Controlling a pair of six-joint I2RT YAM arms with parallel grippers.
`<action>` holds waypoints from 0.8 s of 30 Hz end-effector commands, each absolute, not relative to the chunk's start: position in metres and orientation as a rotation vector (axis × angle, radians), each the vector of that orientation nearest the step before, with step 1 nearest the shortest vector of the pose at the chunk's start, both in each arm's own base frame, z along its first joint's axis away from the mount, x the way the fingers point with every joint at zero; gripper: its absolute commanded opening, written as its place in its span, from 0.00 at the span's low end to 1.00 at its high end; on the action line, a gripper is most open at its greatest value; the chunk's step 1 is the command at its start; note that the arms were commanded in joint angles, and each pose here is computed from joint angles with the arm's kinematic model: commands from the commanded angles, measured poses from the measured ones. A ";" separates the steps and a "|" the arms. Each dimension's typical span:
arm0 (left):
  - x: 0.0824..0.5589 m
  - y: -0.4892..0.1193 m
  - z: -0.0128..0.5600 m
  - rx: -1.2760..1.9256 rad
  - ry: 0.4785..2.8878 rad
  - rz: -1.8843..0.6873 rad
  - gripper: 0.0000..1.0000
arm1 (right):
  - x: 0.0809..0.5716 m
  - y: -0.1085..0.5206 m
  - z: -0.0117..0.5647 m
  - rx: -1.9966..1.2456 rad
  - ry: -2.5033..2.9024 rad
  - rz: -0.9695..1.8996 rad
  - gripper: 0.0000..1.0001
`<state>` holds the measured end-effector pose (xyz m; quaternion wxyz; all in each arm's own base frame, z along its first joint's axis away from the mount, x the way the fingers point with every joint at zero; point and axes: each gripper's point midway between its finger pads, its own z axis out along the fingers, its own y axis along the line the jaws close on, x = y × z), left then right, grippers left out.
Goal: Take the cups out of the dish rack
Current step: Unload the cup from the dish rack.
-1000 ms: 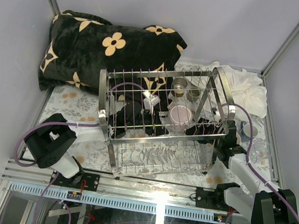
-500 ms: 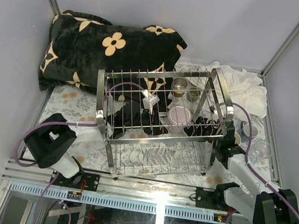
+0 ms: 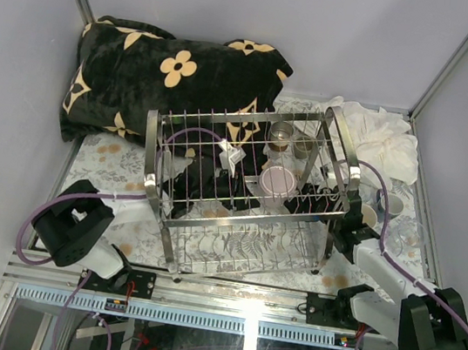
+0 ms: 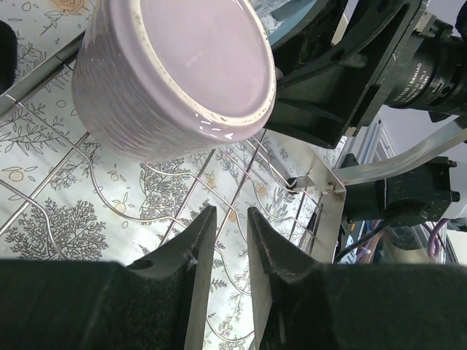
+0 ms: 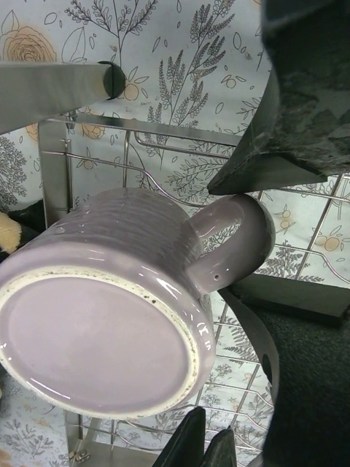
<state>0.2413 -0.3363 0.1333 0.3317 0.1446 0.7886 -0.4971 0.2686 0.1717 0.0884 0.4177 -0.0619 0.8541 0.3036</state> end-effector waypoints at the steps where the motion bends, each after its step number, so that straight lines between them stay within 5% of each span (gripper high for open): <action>1: 0.251 -0.330 0.147 0.367 1.990 -1.267 0.23 | 0.284 0.179 0.105 -0.185 2.076 0.740 0.52; 24: 0.286 -0.278 0.142 0.054 1.995 -1.076 0.22 | 0.274 0.189 0.091 -0.161 2.119 0.776 0.52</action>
